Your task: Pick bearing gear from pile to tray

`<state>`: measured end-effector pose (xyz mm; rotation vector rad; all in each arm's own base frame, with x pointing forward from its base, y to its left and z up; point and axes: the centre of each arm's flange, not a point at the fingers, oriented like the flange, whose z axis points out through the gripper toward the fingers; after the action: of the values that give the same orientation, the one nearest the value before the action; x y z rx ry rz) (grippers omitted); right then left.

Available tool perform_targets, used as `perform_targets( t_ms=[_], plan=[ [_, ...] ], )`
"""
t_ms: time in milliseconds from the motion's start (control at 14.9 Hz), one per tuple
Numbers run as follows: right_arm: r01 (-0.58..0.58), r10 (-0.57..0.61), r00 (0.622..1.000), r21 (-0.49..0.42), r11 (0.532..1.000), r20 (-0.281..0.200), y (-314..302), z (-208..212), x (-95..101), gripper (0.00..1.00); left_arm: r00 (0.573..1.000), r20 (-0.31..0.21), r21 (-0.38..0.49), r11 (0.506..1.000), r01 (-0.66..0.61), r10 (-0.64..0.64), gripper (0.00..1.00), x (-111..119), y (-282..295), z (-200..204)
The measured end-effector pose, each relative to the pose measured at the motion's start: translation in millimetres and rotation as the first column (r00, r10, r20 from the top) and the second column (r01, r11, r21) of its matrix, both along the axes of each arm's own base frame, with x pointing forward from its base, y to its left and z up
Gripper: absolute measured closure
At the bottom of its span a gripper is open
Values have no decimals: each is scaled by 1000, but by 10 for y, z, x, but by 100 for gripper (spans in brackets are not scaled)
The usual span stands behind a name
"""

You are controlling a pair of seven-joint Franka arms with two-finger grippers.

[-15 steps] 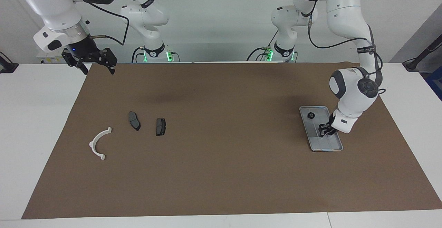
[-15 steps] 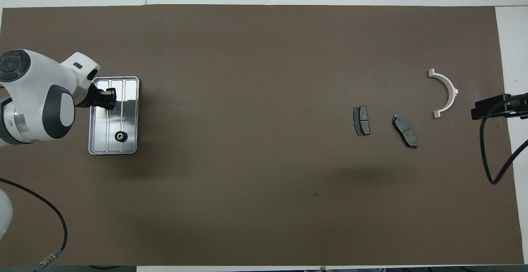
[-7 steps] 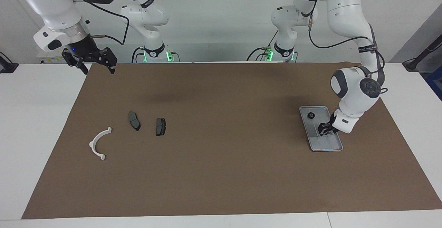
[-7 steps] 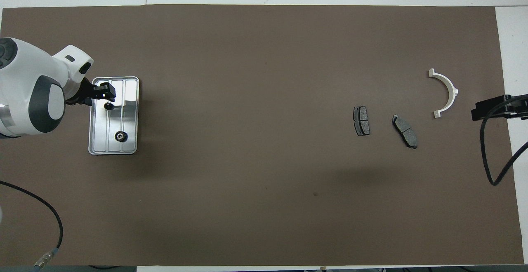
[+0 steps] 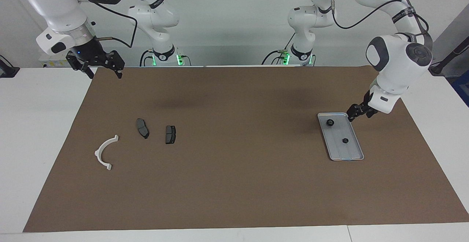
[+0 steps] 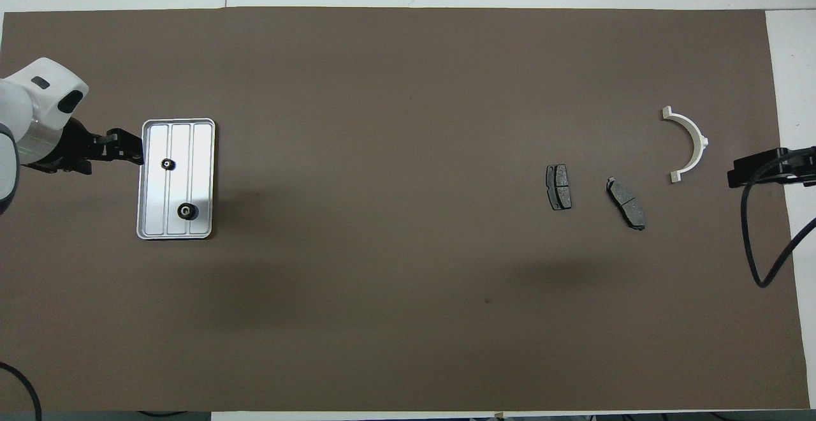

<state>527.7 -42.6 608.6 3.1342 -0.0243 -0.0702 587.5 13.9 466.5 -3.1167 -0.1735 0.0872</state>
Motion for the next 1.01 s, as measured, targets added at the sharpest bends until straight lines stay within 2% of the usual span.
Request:
perform_targets(
  t_ms=[67,402,603,1005],
  plan=[
    [0,0,1000,0,1000,0,0,-1,0,0,1000,-15,-1,1000,3,-3,0,-59,-21,161],
    [0,0,1000,0,1000,0,0,-2,0,0,997,-74,-3,1000,17,-17,0,-294,-116,814],
    [0,0,1000,0,1000,0,0,-2,0,0,996,-91,-4,1000,18,-18,0,-436,-126,977],
    [0,0,1000,0,1000,0,0,-2,0,0,997,-78,-22,1000,20,-21,0,-464,-165,1044]
  ],
)
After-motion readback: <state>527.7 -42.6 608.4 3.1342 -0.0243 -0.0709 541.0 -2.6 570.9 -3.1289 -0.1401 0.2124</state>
